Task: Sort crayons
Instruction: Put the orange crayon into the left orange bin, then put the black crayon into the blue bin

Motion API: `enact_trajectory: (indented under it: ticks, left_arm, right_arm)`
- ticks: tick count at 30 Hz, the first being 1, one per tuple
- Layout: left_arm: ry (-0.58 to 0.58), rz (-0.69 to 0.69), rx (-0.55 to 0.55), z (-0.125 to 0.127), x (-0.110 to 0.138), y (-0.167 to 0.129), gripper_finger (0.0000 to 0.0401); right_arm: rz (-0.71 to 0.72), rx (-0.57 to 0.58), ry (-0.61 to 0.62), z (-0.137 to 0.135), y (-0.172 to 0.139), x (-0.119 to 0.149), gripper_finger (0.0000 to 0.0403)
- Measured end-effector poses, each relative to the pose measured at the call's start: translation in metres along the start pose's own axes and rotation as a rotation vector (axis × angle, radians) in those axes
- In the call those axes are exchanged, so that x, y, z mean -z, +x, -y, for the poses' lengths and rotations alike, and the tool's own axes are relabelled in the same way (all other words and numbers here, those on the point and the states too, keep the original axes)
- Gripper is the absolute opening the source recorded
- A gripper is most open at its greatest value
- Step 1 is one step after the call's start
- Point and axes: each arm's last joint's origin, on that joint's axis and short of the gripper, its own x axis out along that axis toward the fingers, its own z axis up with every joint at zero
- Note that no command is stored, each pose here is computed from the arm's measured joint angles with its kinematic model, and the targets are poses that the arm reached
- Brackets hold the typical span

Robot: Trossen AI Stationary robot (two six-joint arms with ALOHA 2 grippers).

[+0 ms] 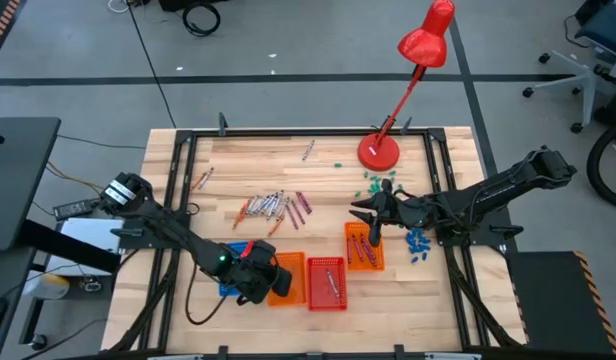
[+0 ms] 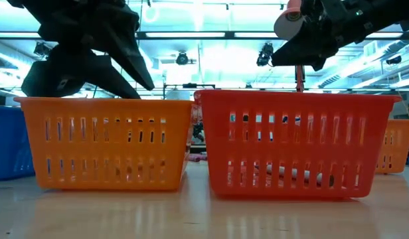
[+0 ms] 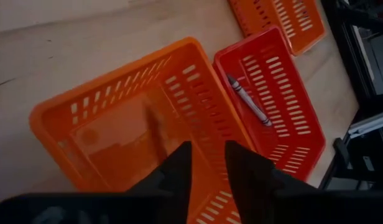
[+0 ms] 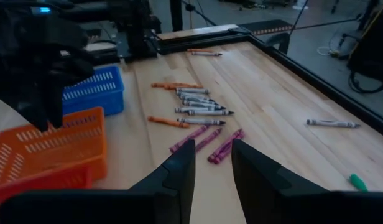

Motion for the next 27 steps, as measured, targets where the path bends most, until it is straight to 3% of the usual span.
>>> enact_trajectory:
  ticks: [6, 12, 17, 22, 27]
  left_arm:
    - [0.078, 0.026, -0.026, -0.002, -0.006, -0.009, 0.0144]
    - [0.154, 0.066, -0.134, -0.011, -0.038, -0.035, 0.0143]
    - [0.201, 0.066, -0.37, -0.036, -0.068, -0.05, 0.0142]
    - [0.249, -0.079, -0.682, -0.068, -0.104, -0.051, 0.0142]
    - [0.296, -0.174, -0.878, -0.094, -0.144, -0.05, 0.0142]
  right_arm:
    - [0.006, -0.018, -0.013, -0.001, 0.0, -0.001, 0.011]
    - [0.011, -0.026, -0.018, -0.001, 0.0, -0.002, 0.011]
    - [0.017, -0.032, -0.025, -0.001, 0.0, -0.002, 0.011]
    - [0.016, -0.025, -0.022, 0.001, 0.001, -0.003, 0.011]
    - [0.019, -0.034, -0.016, 0.0, 0.001, -0.003, 0.011]
